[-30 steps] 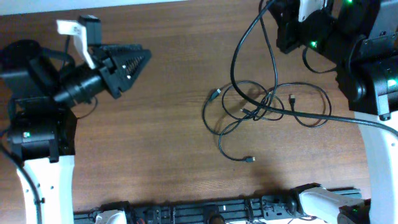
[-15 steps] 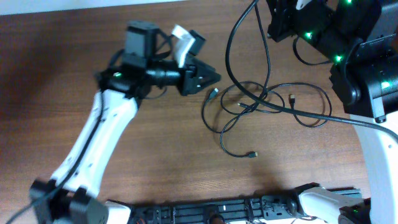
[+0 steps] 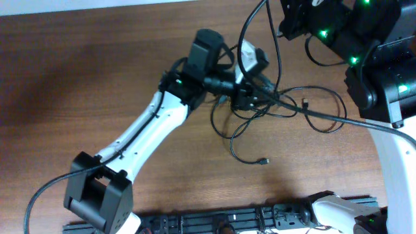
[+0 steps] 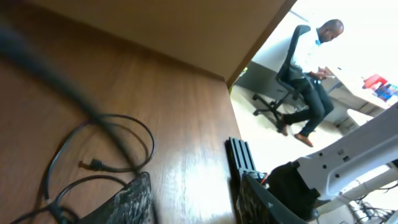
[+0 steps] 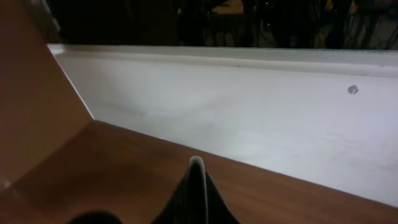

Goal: Untangle cables

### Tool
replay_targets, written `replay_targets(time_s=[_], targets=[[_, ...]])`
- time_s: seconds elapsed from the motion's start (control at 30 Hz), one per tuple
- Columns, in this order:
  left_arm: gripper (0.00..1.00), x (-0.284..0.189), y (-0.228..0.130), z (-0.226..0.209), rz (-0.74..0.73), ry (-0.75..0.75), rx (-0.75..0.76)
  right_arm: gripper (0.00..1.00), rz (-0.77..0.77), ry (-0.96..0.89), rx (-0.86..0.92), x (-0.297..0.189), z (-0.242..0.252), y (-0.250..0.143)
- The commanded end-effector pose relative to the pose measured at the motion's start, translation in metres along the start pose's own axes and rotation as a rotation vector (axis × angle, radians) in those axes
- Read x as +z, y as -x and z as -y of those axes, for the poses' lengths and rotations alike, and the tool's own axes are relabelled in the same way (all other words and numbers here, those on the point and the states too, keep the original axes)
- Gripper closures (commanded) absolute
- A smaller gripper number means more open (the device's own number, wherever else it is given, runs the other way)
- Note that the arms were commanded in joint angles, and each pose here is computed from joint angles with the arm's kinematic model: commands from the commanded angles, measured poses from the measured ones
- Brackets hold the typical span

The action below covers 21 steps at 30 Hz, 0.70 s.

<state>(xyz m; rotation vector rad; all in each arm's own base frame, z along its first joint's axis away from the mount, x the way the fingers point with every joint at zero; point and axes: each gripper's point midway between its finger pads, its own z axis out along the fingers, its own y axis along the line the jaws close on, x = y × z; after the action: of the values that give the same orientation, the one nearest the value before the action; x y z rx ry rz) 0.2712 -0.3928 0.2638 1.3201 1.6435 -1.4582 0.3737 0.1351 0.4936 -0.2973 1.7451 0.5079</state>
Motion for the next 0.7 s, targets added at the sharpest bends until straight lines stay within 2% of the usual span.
replay_targets(time_s=[0.0,0.17,0.3,0.33,0.47,0.67], targets=[[0.57,0.016,-0.004,-0.010,-0.028,0.101,0.024,0.96,0.045,0.071,0.053,-0.007,-0.017,0.014],[0.58,0.018,-0.005,-0.011,-0.033,0.117,0.026,0.96,0.055,0.104,0.073,-0.008,-0.022,0.018],[0.53,0.016,-0.010,-0.020,-0.049,0.170,0.006,0.96,0.049,0.101,0.067,-0.007,-0.021,0.016],[0.51,0.013,-0.010,-0.025,-0.050,0.189,-0.001,0.96,0.048,0.089,0.068,-0.007,-0.018,0.016],[0.48,-0.013,-0.016,-0.070,-0.037,0.421,-0.171,0.96,0.022,0.074,0.075,-0.003,-0.013,0.009],[0.47,-0.032,-0.017,-0.084,-0.022,0.460,-0.200,0.96,-0.041,0.062,0.097,0.016,-0.005,-0.009]])
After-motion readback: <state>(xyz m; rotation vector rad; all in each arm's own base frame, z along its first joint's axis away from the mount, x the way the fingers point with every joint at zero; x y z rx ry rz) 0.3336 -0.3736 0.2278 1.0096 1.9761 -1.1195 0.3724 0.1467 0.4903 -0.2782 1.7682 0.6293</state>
